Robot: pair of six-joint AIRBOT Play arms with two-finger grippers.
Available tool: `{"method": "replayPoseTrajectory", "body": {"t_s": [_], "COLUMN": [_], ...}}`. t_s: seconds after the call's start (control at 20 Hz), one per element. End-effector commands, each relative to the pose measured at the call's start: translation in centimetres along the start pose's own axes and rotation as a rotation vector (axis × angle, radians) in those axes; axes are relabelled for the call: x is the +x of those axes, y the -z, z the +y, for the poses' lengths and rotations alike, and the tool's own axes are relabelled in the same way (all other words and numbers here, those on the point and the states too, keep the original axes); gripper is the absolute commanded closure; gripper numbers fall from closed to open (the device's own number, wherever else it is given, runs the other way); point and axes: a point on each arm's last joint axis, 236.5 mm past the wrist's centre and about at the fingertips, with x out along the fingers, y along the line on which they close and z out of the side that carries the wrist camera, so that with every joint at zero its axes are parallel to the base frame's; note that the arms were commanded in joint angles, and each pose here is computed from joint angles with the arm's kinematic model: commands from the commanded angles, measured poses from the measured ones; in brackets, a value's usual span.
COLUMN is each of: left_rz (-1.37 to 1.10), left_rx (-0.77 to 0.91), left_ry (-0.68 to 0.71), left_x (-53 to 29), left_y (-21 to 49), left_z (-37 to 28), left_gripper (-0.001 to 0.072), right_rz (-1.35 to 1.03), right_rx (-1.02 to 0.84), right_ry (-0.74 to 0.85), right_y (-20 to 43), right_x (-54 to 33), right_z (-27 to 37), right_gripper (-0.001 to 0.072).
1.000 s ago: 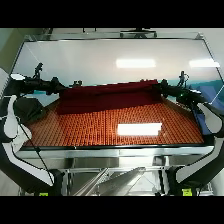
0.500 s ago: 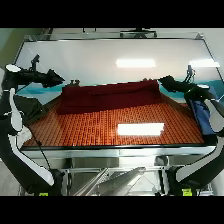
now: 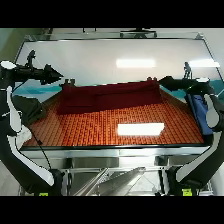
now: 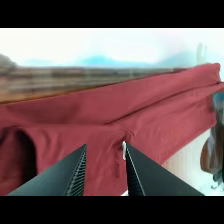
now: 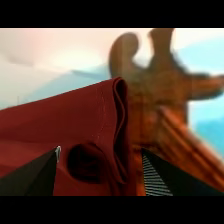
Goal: Fold the shirts.
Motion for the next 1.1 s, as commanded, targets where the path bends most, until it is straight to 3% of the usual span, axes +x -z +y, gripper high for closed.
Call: {"method": "replayPoseTrajectory", "body": {"t_s": [0.0,0.15,0.2,0.25,0.3,0.4,0.45,0.55,0.65,0.75,1.05], "left_rz": [0.037,0.068,0.079,0.087,0.093,0.096,0.094,0.075,0.083,0.146,0.28], "left_rx": [0.024,0.045,0.059,0.08,0.104,0.148,0.177,0.233,0.282,0.324,0.366], "left_ry": [0.012,0.021,0.024,0.027,0.03,0.034,0.036,0.019,-0.024,-0.065,-0.036], "left_x": [1.6,2.5,2.9,3.4,4.0,5.6,6.5,8.7,11.2,14.4,24.4], "left_y": [1.0,1.7,2.0,2.2,2.4,2.7,2.8,2.7,3.3,5.4,11.1], "left_z": [-1.1,-2.1,-2.5,-3.0,-3.6,-5.0,-5.8,-7.0,-7.5,-7.2,-10.3], "left_gripper": [0.0453,0.0453,0.0454,0.0492,0.0555,0.056,0.056,0.056,0.0562,0.0676,0.0696], "right_rz": [0.156,0.241,0.238,0.236,0.237,0.26,0.276,0.29,0.282,0.267,0.231], "right_rx": [0.027,0.03,0.026,0.023,0.026,0.029,0.034,0.044,0.047,0.062,-0.057], "right_ry": [0.031,0.042,0.042,0.041,0.032,0.014,0.006,-0.009,-0.043,-0.108,-0.376], "right_y": [2.6,4.1,3.9,3.8,3.8,4.3,4.6,4.8,4.1,3.0,-0.1], "right_x": [2.4,2.8,2.9,2.8,2.8,2.8,2.7,2.7,2.6,1.9,-4.5], "right_z": [-1.1,-1.4,-1.3,-1.2,-1.0,-0.5,-0.1,0.6,1.9,4.2,18.8], "right_gripper": [0.0144,0.0153,0.0205,0.0394,0.0424,0.0466,0.0588,0.0698,0.0699,0.0699,0.07]}}
